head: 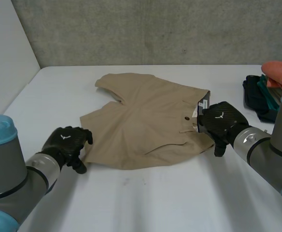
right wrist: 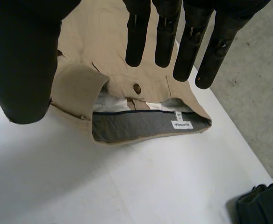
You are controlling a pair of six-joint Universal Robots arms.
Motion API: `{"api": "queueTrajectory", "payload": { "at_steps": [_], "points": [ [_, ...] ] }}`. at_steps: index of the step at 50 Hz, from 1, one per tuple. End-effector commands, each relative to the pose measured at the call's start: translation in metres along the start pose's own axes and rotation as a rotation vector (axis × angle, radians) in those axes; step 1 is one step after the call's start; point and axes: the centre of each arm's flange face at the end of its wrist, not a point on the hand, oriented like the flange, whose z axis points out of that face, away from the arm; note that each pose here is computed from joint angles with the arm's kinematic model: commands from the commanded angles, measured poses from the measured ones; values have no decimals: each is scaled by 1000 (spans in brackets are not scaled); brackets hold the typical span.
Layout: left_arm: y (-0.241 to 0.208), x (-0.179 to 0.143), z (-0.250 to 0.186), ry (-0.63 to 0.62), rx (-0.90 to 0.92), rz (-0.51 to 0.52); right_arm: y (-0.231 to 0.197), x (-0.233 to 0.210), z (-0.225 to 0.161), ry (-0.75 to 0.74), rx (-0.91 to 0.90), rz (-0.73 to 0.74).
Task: Fold the laundry.
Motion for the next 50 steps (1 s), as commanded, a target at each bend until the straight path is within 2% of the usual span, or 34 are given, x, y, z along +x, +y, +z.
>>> {"api": "queueTrajectory", "payload": {
  "at_steps": [1,7,18,24,28,32,39,44,50],
  "points": [
    [11,6,18,39,-38,4,-9,-17,-2,-33,24,-135],
    [11,5,30,32,-29,10,-3,-31,8,-81,20,-209],
    [1,-3,38,4,21,10,15,-39,43,-106,4,-211],
    [0,-3,36,5,24,11,18,-41,50,-111,-3,-170],
    [-4,-3,30,2,28,15,12,-35,47,-93,5,-89],
    [-12,-1,16,11,41,31,-2,-22,29,-64,17,-29],
    [-12,4,-36,46,-49,186,2,-15,-24,-143,-127,-33],
    [7,17,-82,145,-214,327,24,-9,-57,-239,-321,-112],
    [26,42,-121,302,-353,406,28,-13,-74,-314,-388,-133]
  ]
}}
